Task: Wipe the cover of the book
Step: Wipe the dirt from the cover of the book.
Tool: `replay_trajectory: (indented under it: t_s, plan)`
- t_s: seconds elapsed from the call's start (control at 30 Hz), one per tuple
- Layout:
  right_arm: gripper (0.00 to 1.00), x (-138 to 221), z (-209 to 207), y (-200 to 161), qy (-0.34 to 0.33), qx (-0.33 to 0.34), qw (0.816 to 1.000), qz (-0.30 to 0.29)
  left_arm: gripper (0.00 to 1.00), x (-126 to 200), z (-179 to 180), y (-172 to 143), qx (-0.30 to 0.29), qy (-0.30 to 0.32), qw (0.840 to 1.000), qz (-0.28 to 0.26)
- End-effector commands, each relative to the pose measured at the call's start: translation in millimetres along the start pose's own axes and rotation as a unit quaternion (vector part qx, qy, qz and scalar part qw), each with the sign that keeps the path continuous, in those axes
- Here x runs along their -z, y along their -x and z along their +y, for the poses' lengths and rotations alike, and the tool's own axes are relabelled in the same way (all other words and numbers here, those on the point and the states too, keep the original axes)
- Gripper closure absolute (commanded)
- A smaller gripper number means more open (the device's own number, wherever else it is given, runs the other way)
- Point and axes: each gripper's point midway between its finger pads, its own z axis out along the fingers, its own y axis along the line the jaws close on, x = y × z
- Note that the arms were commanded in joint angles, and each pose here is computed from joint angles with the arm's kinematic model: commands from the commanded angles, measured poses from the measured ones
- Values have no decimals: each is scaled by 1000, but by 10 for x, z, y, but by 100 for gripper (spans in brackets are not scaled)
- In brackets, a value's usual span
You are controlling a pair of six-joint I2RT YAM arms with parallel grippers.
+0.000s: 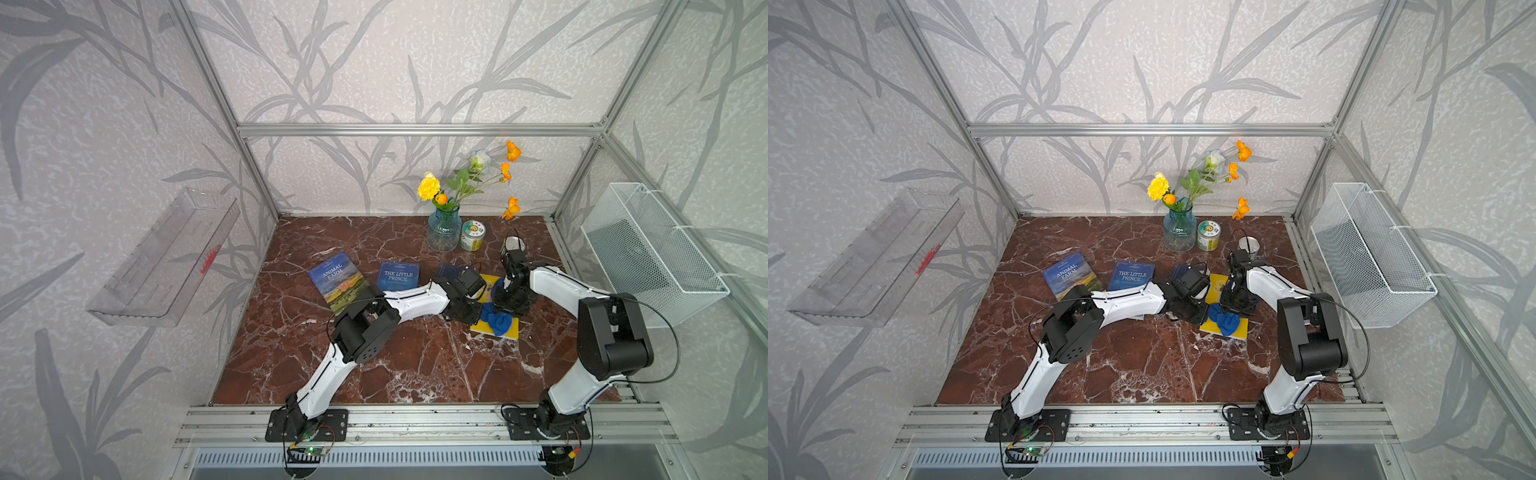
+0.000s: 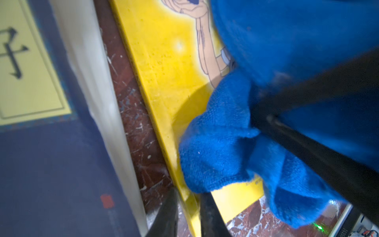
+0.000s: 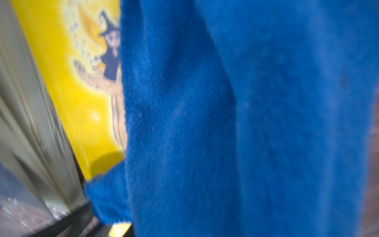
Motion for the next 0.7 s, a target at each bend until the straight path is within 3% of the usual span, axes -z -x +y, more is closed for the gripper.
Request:
replay_trajectory:
  t_s: [0.0,0.23,0.4,0.5,0.67]
  plan:
    - [33,304,-87,-54,1,9,1000,-21,80,-163,332,-559,16,55,994,88]
    - [15,699,-170,-117,10,10,999,-50,80,-119,327,-530,15,54,995,80]
    - [6,692,-250,15,5,-1,997,-79,81,-123,343,-530,14,58,995,77]
    - [6,568,-316,185,-14,-16,997,-76,81,-125,335,-529,14,57,995,78]
    - [11,272,-237,319,-16,-25,999,-13,81,-121,363,-526,11,65,995,77]
